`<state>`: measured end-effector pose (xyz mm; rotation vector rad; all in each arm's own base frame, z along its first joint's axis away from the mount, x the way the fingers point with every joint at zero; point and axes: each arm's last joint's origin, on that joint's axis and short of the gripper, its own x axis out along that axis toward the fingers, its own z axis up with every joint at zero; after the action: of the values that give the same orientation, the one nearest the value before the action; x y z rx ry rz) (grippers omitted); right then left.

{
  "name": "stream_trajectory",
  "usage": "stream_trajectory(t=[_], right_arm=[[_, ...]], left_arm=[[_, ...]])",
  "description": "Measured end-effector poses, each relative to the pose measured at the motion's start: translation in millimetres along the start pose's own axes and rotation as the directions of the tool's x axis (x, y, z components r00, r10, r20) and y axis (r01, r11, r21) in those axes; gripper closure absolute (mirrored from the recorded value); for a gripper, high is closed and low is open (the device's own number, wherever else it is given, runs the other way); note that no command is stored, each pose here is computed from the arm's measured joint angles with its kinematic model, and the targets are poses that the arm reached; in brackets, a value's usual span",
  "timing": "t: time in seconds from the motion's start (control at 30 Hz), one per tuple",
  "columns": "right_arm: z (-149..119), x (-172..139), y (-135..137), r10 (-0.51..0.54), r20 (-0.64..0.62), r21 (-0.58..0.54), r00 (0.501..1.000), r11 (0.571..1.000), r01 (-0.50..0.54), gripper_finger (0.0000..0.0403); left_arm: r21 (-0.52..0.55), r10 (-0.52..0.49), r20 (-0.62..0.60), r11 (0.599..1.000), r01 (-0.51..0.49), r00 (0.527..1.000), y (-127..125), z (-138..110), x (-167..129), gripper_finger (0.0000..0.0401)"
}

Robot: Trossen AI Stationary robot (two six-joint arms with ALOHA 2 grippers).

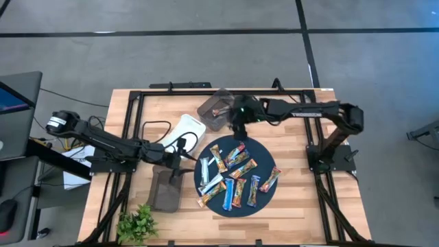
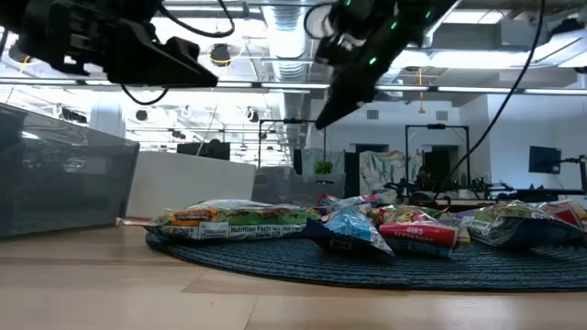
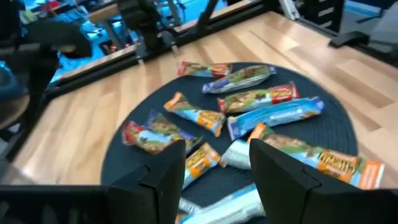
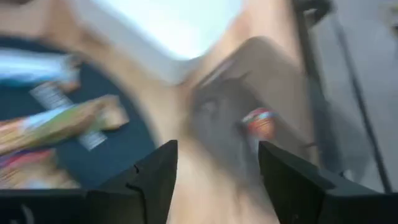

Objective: Pick and place Granola Bars by type
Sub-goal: Put the yellow granola bar into the white bin

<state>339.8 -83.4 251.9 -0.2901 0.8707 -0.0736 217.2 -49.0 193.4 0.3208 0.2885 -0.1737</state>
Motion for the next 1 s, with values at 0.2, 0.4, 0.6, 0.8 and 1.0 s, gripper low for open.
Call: stream_trajectory(t=[0.2,0.4,0.6,0.8,1.0], right_arm=[[-10,-29,33,0.052,0.013,-0.015,0.999,0.999,-0.052,0.0207],[-51,-57,58,-0.024,0.164,0.075,0.986,0.997,0.012,0.0227],[-86,-81,87,-0.077,0.361,0.138,0.929,0.990,0.029,0.0237],[-115,-88,110,-0.144,0.505,0.149,0.851,0.986,0.078,0.0238],[-121,-97,115,-0.236,0.536,0.159,0.811,0.971,0.178,0.0238]], left_arm=[[0.002,-0.053,-0.015,0.999,0.053,0.999,-4,13,24,0.0228],[-0.035,-0.074,-0.088,0.997,0.071,0.993,-10,27,58,0.0228],[-0.164,-0.051,-0.329,0.986,-0.004,0.943,-13,40,82,0.0228],[-0.320,-0.070,-0.455,0.943,-0.089,0.888,-13,52,98,0.0228],[-0.407,-0.136,-0.480,0.909,-0.083,0.867,-21,40,115,0.0227]])
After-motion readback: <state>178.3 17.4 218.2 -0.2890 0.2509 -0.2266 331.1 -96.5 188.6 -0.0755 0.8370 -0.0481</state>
